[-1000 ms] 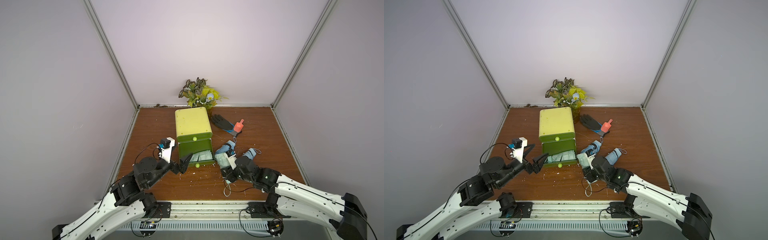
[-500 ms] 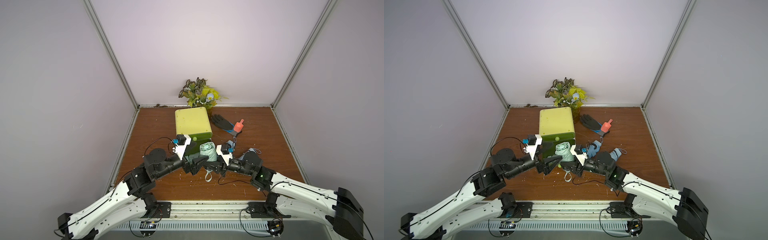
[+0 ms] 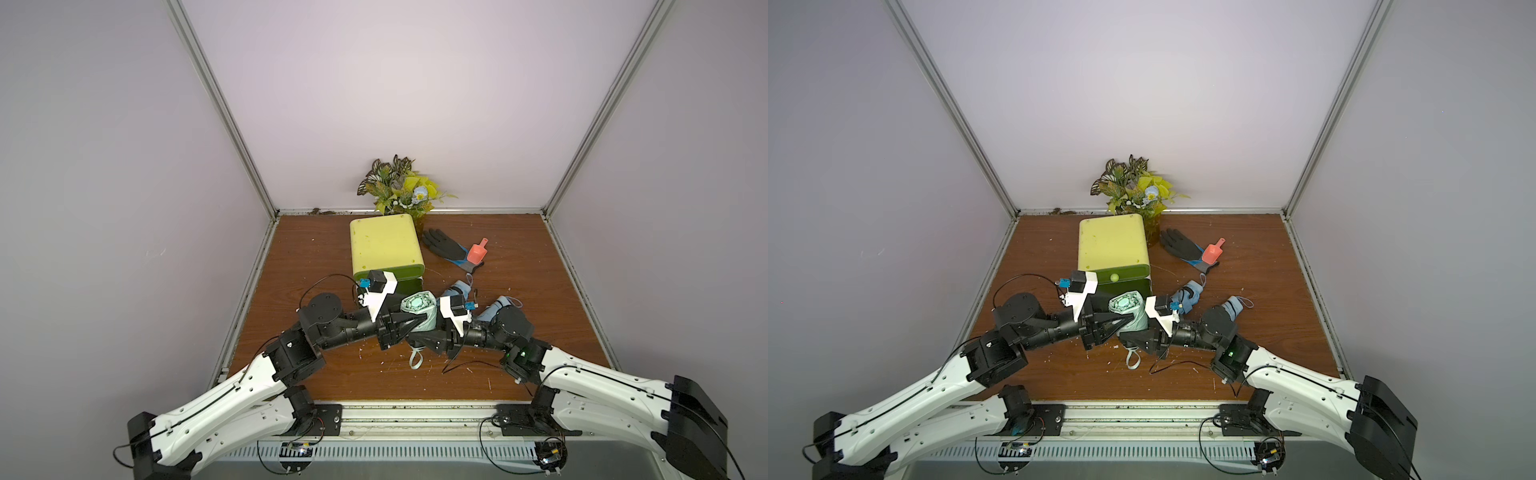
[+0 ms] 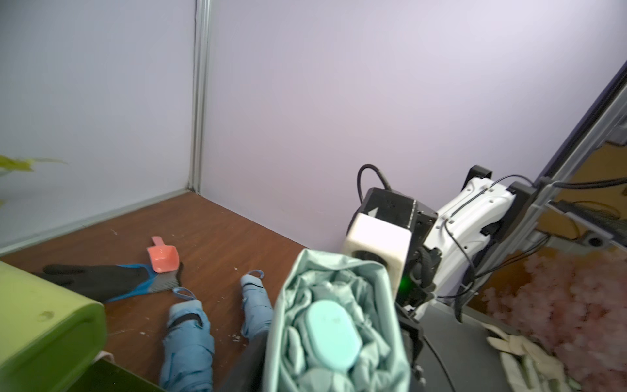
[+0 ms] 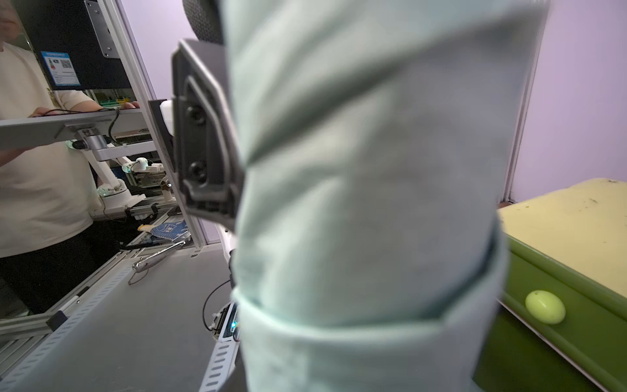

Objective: Place the umbrella in the drawer by color
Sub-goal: Place the umbrella in the drawer.

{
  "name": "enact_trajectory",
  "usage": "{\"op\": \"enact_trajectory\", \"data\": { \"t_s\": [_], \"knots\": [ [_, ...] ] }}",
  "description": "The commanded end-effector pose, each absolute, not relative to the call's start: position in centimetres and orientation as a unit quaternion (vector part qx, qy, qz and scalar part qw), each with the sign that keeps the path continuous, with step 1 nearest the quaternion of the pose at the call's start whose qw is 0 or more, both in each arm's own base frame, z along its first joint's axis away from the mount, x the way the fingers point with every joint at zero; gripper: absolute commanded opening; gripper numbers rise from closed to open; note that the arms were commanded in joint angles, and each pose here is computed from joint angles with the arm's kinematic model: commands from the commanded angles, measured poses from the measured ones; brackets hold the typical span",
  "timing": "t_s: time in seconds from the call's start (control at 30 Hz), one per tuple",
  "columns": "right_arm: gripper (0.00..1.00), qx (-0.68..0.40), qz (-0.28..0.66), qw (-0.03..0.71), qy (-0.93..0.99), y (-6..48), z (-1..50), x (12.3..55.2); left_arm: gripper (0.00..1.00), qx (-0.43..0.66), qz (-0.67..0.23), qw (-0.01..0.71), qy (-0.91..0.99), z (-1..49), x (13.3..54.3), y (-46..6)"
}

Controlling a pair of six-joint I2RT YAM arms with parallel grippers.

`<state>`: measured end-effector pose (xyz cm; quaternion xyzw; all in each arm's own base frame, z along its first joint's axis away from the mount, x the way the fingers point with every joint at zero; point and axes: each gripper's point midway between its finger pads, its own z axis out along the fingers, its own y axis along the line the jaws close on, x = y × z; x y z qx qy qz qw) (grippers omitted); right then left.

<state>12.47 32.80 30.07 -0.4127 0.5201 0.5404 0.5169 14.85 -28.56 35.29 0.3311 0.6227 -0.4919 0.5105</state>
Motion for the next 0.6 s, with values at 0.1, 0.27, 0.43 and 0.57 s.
{"op": "enact_trajectory", "data": {
  "t_s": [0.1, 0.27, 0.43, 0.57],
  "knots": [
    [0.47, -0.416, 0.550, 0.576, 0.439, 31.3, 34.4, 10.8, 0.00, 0.324, -0.503, 0.525, 0.605, 37.6, 14.8, -28.2],
    [0.92, -0.371, 0.496, 0.623, 0.478, 29.7, 33.5, 13.1, 0.00, 0.312, -0.460, 0.553, 0.621, 38.8, 16.1, -27.3],
    [0.99, -0.321, 0.405, 0.674, 0.529, 26.5, 31.4, 15.7, 0.00, 0.293, -0.332, 0.602, 0.664, 41.0, 19.2, -24.6],
    [0.99, -0.246, 0.324, 0.718, 0.565, 22.4, 30.3, 18.0, 0.00, 0.273, -0.223, 0.622, 0.699, 40.7, 22.0, -22.7]
  ]
}}
